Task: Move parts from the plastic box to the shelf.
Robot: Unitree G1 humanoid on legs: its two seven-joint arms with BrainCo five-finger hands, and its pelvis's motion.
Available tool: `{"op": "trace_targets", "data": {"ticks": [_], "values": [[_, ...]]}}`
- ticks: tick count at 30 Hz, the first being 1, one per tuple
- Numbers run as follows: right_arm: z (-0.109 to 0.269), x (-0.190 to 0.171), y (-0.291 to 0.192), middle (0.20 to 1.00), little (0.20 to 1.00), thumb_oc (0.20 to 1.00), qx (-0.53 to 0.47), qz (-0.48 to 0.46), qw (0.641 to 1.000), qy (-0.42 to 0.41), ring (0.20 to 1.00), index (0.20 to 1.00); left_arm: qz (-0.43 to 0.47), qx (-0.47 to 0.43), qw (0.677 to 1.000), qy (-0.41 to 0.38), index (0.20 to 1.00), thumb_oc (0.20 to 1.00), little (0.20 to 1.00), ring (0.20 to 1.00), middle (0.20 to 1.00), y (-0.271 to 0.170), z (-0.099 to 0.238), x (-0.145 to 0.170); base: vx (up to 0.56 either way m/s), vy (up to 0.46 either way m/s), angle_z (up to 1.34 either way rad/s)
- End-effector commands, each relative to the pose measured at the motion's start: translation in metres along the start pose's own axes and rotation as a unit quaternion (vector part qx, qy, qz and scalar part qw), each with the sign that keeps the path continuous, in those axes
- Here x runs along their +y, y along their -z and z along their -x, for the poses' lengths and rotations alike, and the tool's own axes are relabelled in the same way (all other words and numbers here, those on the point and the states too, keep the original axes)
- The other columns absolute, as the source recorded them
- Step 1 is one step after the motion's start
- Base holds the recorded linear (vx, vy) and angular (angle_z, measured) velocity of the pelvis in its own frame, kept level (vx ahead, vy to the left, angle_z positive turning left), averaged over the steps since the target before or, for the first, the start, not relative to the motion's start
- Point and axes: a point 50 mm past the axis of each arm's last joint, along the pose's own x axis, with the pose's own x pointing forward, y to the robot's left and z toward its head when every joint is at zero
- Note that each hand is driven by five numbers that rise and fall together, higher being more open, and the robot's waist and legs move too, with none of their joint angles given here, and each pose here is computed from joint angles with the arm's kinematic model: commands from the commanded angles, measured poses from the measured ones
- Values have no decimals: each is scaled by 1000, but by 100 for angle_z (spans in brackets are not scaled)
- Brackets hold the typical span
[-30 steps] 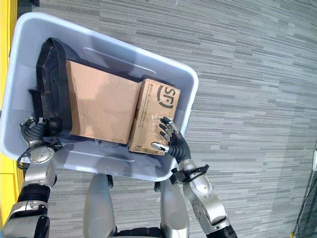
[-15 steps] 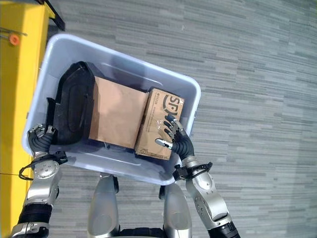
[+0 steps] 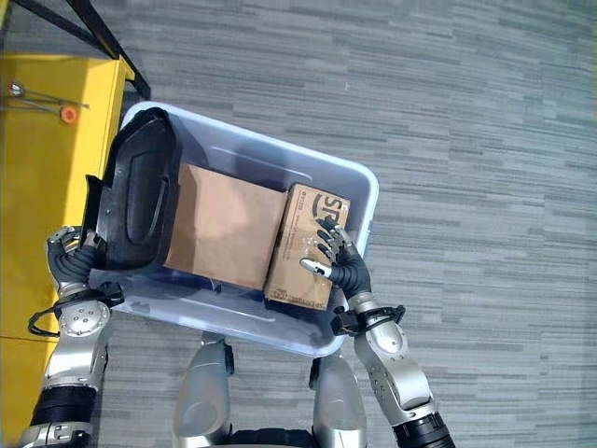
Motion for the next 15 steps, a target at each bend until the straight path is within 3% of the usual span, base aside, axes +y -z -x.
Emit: {"op": "trace_targets", "data": {"ticks": [1,15], "values": [[-3,2,-27,1000,1000,1000,-74,-13,997,1,1000,1000,14,-89,995,-45,200,200,200,200,200,-34,-13,25,-25,-31,2],[2,-4,-19,1000,1000,1000,-58,-28,998,2,1000,1000,0,-68,998,13,200,200,200,200,200,-18,13,28,-11,-51,1]]}}
